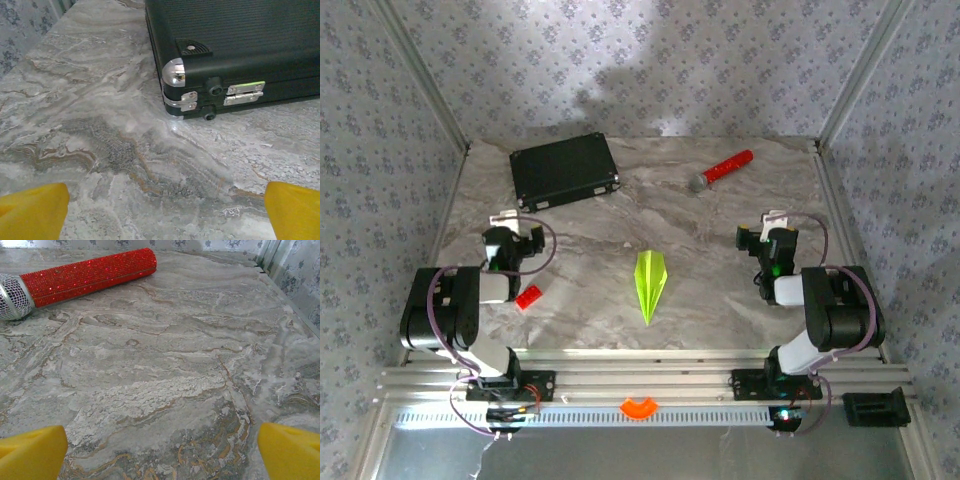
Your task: Fold a paper plane with a square sheet of paper (pick it up from the middle)
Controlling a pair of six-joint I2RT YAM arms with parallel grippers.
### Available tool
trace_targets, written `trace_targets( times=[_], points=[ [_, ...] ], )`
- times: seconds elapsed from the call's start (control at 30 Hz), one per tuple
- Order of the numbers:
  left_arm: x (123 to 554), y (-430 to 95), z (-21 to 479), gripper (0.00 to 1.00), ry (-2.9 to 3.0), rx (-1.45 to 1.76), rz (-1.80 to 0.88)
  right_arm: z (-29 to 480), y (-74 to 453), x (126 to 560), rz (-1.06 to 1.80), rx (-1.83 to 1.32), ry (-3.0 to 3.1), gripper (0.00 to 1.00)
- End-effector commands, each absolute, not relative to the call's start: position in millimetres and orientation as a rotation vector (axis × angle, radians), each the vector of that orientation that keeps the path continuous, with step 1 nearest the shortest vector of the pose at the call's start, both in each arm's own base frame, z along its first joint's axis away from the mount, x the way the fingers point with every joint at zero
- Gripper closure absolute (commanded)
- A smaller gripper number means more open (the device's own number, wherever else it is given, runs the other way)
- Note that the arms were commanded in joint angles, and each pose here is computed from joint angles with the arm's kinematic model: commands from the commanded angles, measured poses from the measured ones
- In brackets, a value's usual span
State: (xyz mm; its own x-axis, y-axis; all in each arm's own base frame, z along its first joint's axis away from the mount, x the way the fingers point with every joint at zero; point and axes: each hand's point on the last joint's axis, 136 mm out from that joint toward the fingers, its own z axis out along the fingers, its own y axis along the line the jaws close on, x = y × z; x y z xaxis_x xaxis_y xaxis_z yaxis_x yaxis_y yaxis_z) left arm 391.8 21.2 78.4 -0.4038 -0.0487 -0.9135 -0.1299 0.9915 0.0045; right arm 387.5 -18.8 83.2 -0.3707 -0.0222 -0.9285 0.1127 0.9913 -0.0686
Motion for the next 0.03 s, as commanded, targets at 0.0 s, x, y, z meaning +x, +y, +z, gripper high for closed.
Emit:
trace_targets(
  times=[0.0],
  points=[
    [398.1, 16.9, 88.8, 0.00, 1.960, -0.092, 0.064, 87.1, -22.9, 389.4, -0.160, 0.067, 1.934, 0.01]
  ],
)
